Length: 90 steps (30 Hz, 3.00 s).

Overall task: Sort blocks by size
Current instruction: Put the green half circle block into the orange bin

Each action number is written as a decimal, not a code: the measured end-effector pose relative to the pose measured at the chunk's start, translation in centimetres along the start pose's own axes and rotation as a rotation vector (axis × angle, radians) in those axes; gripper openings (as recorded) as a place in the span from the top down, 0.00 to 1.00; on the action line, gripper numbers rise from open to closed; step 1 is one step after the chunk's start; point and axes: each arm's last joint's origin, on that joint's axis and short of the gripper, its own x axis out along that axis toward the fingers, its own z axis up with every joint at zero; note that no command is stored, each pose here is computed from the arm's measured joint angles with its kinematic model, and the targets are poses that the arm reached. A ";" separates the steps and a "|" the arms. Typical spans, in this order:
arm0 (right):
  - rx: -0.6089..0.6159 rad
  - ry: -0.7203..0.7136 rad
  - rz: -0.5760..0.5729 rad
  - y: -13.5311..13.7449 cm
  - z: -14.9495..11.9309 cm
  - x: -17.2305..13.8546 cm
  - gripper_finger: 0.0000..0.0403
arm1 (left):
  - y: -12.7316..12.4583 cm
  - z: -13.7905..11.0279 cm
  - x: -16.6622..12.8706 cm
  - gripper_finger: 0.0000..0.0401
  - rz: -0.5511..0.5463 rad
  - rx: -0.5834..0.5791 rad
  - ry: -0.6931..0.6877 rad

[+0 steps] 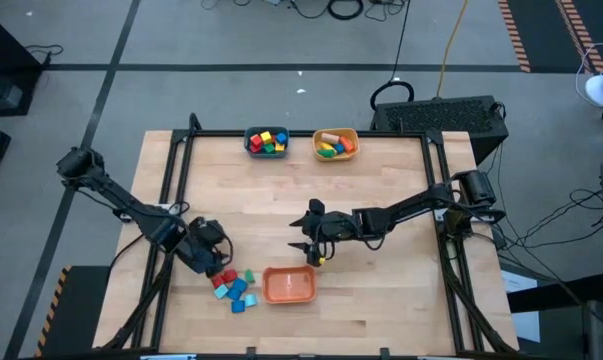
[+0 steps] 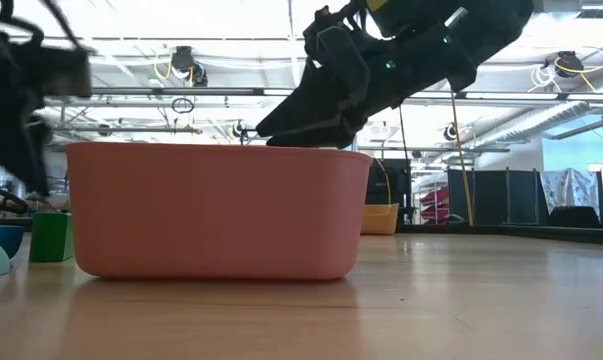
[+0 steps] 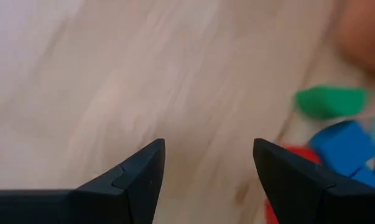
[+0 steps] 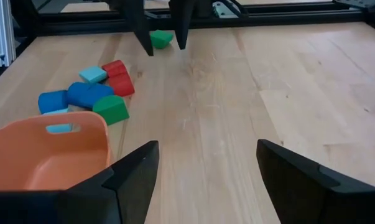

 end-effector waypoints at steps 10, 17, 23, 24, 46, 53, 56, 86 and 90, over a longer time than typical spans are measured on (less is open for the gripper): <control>-0.054 0.001 -0.010 -0.4 0.0 0.1 0.36 | 1.3 -1.7 -0.3 0.39 0.098 -0.353 0.367; -0.059 0.011 -0.029 -1.2 0.0 0.2 0.36 | 2.0 -2.1 -0.5 0.39 0.181 -0.365 0.409; -0.057 0.012 -0.035 -1.4 0.1 0.2 0.36 | 2.3 -2.2 -0.6 0.39 0.206 -0.360 0.421; -0.057 0.012 -0.035 -1.4 0.1 0.2 0.36 | 2.3 -2.2 -0.6 0.39 0.206 -0.360 0.422; -0.057 0.019 -0.035 -1.4 0.0 0.2 0.36 | 2.0 -3.3 1.7 0.43 0.350 -0.455 0.544; -0.048 0.019 -0.035 -1.4 0.0 0.2 0.36 | 1.8 -3.2 1.8 0.66 0.325 -0.447 0.519; -0.034 0.018 -0.035 -1.4 0.0 0.2 0.36 | 1.8 -3.1 1.9 0.66 0.325 -0.433 0.495; -0.060 0.181 -0.365 -1.2 1.3 -4.8 0.36 | -4.8 6.7 0.9 0.66 -0.186 0.090 -0.238; -0.047 0.193 -0.365 -1.0 1.1 -4.9 0.36 | -5.6 7.7 1.8 0.66 -0.239 0.153 -0.293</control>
